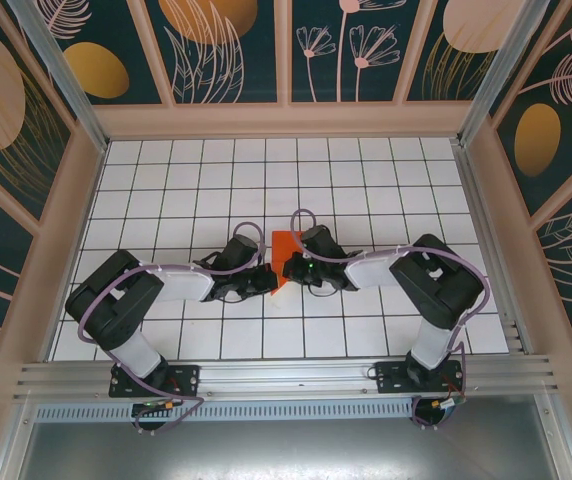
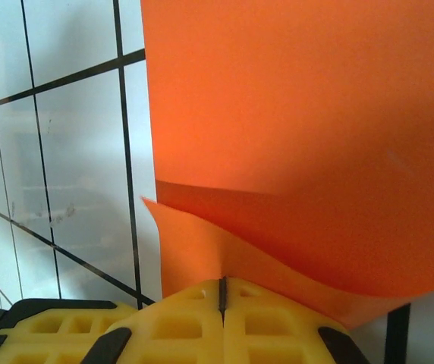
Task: Fold a paper plane with a square sheet of paper (pick it up from the middle)
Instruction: Third fold the triangle at the center of the table.
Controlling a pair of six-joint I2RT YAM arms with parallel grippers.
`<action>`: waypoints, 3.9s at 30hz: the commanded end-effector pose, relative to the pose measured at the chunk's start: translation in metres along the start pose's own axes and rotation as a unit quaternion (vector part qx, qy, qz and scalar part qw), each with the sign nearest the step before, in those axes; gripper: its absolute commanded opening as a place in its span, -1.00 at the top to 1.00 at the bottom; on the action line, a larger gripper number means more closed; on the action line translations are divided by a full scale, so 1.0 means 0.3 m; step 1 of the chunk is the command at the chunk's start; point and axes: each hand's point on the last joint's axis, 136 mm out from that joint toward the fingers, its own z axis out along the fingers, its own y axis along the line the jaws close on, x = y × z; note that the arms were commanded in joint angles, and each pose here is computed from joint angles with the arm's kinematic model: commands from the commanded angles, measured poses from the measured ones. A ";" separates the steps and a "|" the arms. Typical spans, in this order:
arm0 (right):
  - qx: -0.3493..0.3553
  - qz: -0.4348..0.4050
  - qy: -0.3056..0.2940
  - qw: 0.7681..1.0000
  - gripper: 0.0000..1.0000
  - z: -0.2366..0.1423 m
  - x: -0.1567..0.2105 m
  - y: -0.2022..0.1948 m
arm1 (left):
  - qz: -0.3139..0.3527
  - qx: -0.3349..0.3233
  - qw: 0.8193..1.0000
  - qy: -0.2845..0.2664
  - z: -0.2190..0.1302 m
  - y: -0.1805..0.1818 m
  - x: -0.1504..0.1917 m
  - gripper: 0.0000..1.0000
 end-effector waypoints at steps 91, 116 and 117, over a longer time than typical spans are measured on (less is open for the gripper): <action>0.138 0.137 -0.028 0.981 1.00 -0.051 0.032 -0.295 | -0.183 -0.106 0.974 -0.084 0.003 0.214 0.035 1.00; 0.113 0.125 -0.031 0.985 1.00 -0.058 0.015 -0.255 | -0.096 0.037 0.988 -0.114 -0.073 -0.065 -0.099 1.00; 0.113 0.125 -0.030 0.985 1.00 -0.058 0.015 -0.254 | -0.095 0.040 0.988 -0.111 -0.066 -0.070 -0.100 1.00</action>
